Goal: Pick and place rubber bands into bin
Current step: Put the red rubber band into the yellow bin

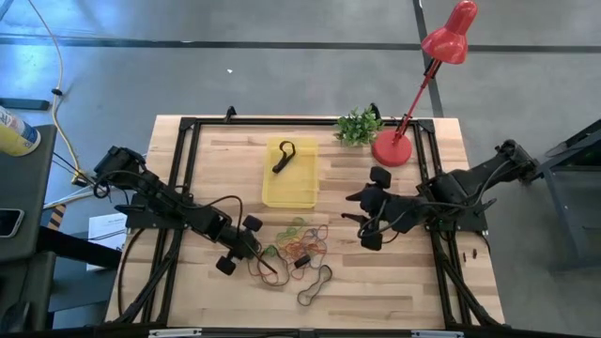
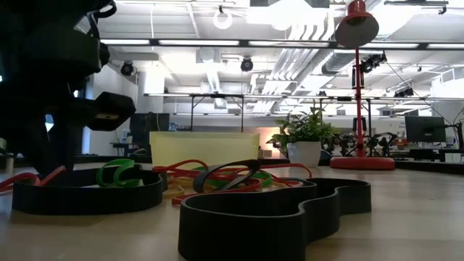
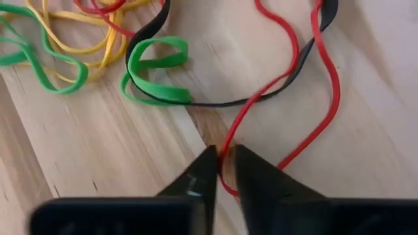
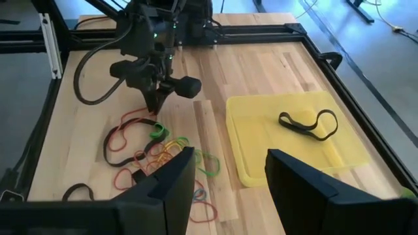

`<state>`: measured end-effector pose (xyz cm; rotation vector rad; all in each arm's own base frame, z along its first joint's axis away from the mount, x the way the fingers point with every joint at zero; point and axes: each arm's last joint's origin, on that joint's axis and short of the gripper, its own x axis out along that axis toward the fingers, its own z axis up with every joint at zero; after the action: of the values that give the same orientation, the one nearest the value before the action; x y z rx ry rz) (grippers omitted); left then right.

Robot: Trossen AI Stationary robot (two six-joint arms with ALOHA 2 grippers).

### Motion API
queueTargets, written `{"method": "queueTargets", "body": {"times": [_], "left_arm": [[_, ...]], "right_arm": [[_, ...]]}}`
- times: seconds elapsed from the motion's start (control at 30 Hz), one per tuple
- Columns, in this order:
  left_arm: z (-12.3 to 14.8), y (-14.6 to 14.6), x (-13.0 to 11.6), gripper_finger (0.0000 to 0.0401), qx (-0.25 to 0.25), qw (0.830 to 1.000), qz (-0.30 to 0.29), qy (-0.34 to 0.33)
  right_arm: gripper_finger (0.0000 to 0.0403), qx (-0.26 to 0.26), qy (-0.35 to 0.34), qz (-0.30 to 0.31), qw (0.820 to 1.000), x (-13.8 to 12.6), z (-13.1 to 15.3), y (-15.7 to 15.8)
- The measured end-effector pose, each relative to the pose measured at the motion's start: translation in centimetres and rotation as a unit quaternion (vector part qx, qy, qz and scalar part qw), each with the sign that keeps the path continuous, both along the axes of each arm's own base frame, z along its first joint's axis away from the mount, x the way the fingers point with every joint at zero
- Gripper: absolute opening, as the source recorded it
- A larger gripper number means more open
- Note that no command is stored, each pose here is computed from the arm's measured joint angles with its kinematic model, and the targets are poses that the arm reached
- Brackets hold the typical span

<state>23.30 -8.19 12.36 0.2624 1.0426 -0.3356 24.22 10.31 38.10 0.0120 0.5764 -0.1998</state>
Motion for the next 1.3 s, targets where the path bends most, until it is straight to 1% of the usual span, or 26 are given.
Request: {"method": "queueTargets", "body": {"times": [0.07, 0.2, 0.3, 0.47, 0.57, 0.73, 0.87, 0.97, 1.13, 1.3], "left_arm": [[0.0, 0.0, 0.0, 0.0006, 0.001, 1.000, 0.001, -0.001], [0.0, 0.0, 0.0, 0.0014, 0.002, 1.000, 0.008, -0.002], [0.2, 0.0, 0.2, 0.0004, -0.004, 1.000, 0.012, -0.012], [1.1, -0.1, 0.7, 0.0003, -0.008, 0.999, 0.023, -0.033], [2.3, -0.3, 1.3, 0.0003, -0.002, 0.998, 0.029, -0.048], [5.3, -0.5, 2.3, 0.0001, 0.027, 0.997, 0.013, -0.071], [8.4, -0.7, 3.3, 0.0001, 0.071, 0.992, -0.002, -0.103], [11.0, -0.2, 4.3, 0.0001, 0.107, 0.987, -0.002, -0.122], [15.2, 1.9, 5.9, 0.0001, 0.152, 0.977, -0.006, -0.148], [18.2, 5.0, 6.9, 0.0001, 0.196, 0.966, -0.004, -0.167]], "right_arm": [[0.0177, 0.000, 0.000, -0.001, 1.000, 0.0, 0.0, 0.0], [0.0177, -0.001, 0.001, -0.001, 1.000, 0.0, 0.0, 0.0], [0.0177, -0.006, 0.003, -0.005, 1.000, 0.0, -0.1, -0.1], [0.0177, -0.009, 0.009, -0.007, 1.000, -0.1, -0.2, -0.1], [0.0177, -0.009, 0.009, -0.008, 1.000, -0.1, -0.2, -0.1], [0.0177, -0.011, 0.014, -0.007, 1.000, -0.2, -0.3, -0.2], [0.0177, -0.014, 0.019, -0.009, 1.000, -0.2, -0.3, -0.2], [0.0177, -0.020, 0.018, -0.012, 1.000, -0.2, -0.3, -0.3], [0.0177, -0.025, 0.019, -0.016, 0.999, -0.2, -0.3, -0.3], [0.0177, -0.026, 0.020, -0.015, 0.999, -0.3, -0.4, -0.3]]}}
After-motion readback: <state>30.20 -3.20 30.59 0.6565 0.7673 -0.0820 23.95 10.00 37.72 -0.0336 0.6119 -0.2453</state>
